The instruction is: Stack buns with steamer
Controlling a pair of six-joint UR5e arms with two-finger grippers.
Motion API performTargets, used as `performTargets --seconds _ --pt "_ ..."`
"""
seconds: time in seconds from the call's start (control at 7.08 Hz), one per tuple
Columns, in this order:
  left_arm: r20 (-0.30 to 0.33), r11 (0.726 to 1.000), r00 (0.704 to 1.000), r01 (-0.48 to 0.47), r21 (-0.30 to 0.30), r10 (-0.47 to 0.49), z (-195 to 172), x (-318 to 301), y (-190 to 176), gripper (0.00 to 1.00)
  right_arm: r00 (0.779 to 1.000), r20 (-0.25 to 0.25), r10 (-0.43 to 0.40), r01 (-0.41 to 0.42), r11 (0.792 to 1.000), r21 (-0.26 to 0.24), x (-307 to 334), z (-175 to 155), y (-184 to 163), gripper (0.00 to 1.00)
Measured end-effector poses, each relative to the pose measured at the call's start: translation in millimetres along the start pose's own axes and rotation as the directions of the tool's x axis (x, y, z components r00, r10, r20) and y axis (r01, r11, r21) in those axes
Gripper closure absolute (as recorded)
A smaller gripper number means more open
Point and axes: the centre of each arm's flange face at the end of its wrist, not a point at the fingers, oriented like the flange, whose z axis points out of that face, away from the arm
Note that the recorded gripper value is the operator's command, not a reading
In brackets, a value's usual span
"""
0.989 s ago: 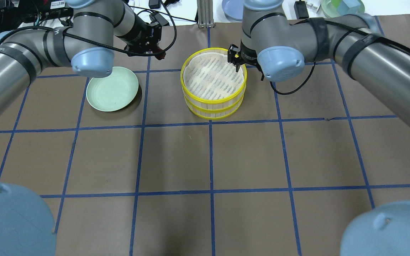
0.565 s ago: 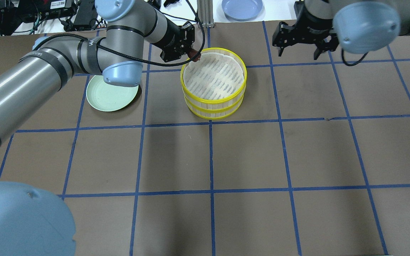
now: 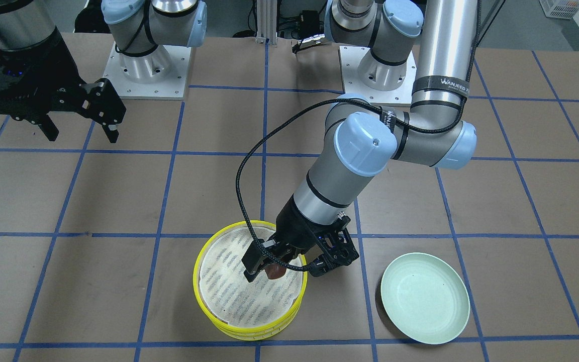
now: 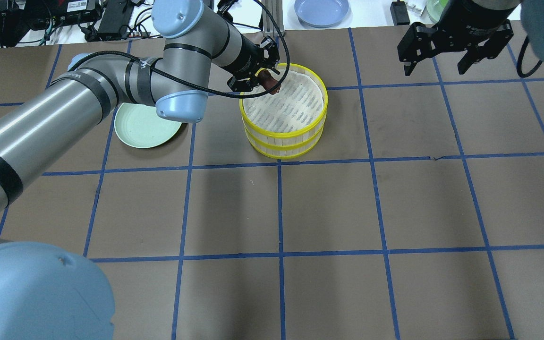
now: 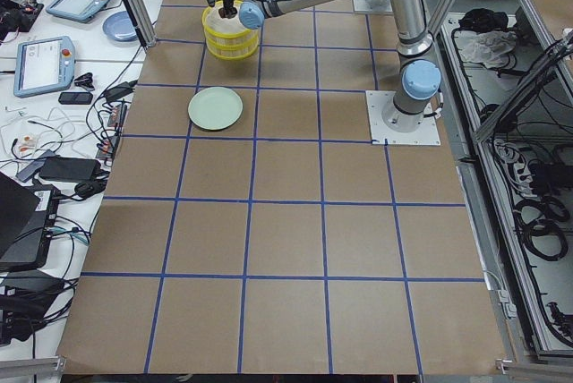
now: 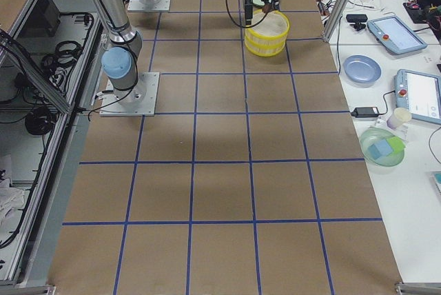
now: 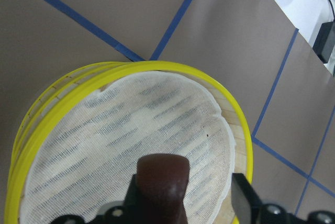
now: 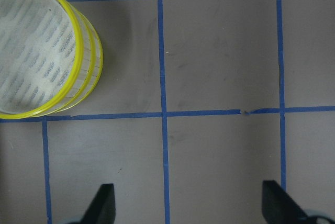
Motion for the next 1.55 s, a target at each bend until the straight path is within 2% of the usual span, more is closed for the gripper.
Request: performTargets --seconds 0.42,0.57,0.71,0.85,0.99,1.27,1.41,1.55 --pt "0.008 0.988 0.988 -0.152 0.005 0.152 -16 3 -3 0.0 0.997 -0.077 -0.022 0.023 1.0 0.017 -22 -6 7 0.0" --pt "0.039 0.974 0.973 -0.228 0.01 0.227 -23 -6 -15 0.0 0.996 -0.083 -0.024 0.027 0.999 0.033 -22 -5 4 0.0" --pt "0.102 0.961 0.956 -0.277 0.003 0.275 -39 -29 -38 0.0 0.996 -0.085 -0.024 0.029 0.998 0.051 -22 -5 1 0.0" --pt "0.169 0.956 0.941 -0.291 -0.03 0.292 -63 -57 -62 0.0 0.996 -0.085 -0.024 0.029 0.998 0.059 -22 -6 0 0.0" --pt "0.224 0.939 0.912 -0.339 -0.063 0.344 -94 -80 -78 0.0 0.996 -0.086 -0.023 0.029 0.998 0.06 -22 -6 0 0.0" --pt "0.302 0.848 0.792 -0.505 -0.163 0.53 -150 -101 -79 0.0 0.995 -0.093 -0.021 0.028 0.997 0.072 -21 -10 1 0.0" --pt "0.311 0.825 0.764 -0.526 -0.208 0.565 -172 -102 -68 0.0 0.995 -0.095 -0.02 0.027 0.997 0.075 -21 -10 1 0.0" --pt "0.322 0.815 0.749 -0.521 -0.253 0.579 -193 -104 -51 0.0 0.995 -0.096 -0.023 0.03 0.997 0.074 -21 -9 1 0.0"
